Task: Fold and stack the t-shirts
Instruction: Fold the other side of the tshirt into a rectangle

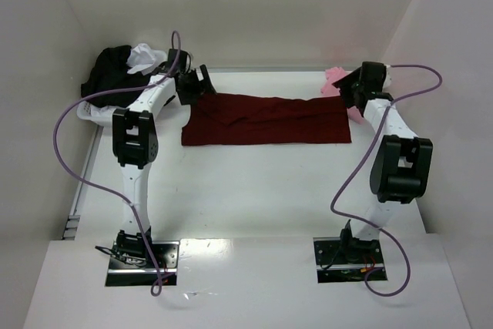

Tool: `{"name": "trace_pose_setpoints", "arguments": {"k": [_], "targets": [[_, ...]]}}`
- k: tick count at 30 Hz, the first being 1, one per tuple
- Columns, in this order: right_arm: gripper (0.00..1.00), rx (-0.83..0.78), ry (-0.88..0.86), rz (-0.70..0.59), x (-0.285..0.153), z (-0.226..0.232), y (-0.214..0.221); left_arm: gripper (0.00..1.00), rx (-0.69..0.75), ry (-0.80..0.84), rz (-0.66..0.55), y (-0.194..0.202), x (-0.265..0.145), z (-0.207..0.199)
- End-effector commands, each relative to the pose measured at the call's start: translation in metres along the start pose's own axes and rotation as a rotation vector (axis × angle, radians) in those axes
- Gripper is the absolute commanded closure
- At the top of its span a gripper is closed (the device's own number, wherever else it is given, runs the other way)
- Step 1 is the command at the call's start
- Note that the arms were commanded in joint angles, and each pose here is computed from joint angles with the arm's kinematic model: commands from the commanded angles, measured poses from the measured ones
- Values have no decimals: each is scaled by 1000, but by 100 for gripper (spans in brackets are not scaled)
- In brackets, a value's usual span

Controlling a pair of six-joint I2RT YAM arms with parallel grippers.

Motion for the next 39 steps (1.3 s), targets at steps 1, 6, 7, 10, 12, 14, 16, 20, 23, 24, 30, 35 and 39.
{"name": "trace_pose_setpoints", "arguments": {"k": [1, 6, 7, 10, 12, 14, 16, 20, 23, 24, 30, 35, 39], "targets": [[40, -98, -119, 5, -15, 48, 19, 0, 34, 58, -15, 5, -47, -17], [40, -195, -228, 106, -10, 87, 73, 1, 16, 139, 75, 55, -66, -23], [40, -218, -253, 149, -6, 92, 88, 2, 15, 133, 103, 71, -64, -21], [40, -265, -326, 277, 4, 118, 133, 3, -12, 131, 137, 87, -62, -18], [40, -303, -341, 322, 8, 127, 162, 5, -20, 137, 126, 88, -65, -19], [40, -329, -361, 360, 11, 138, 189, 5, -23, 125, 105, 82, -65, -15], [40, -343, -368, 389, 21, 143, 208, 6, -29, 122, 101, 80, -65, -12], [40, -394, -363, 480, 36, 146, 260, 6, -47, 126, 77, 64, -57, -3], [40, -421, -378, 518, 44, 151, 288, 6, -50, 121, 61, 55, -57, 4], [40, -414, -374, 532, 46, 151, 291, 6, -48, 124, 56, 52, -58, 2], [40, -421, -367, 594, 47, 155, 324, 6, -53, 125, 81, 56, -57, 7], [40, -423, -363, 614, 42, 153, 336, 6, -52, 123, 104, 64, -53, 12], [40, -423, -351, 631, 36, 155, 342, 6, -57, 129, 122, 68, -50, 13]]}}
Point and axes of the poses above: each gripper's point midway between its finger pads, its own x axis out along the fingers, its own z axis along the line the jaws close on, y = z × x, the point moved 1 cm from there along -x, back along the fingers, and after that the axes turned 3 degrees about -x, right-handed, at the moved point
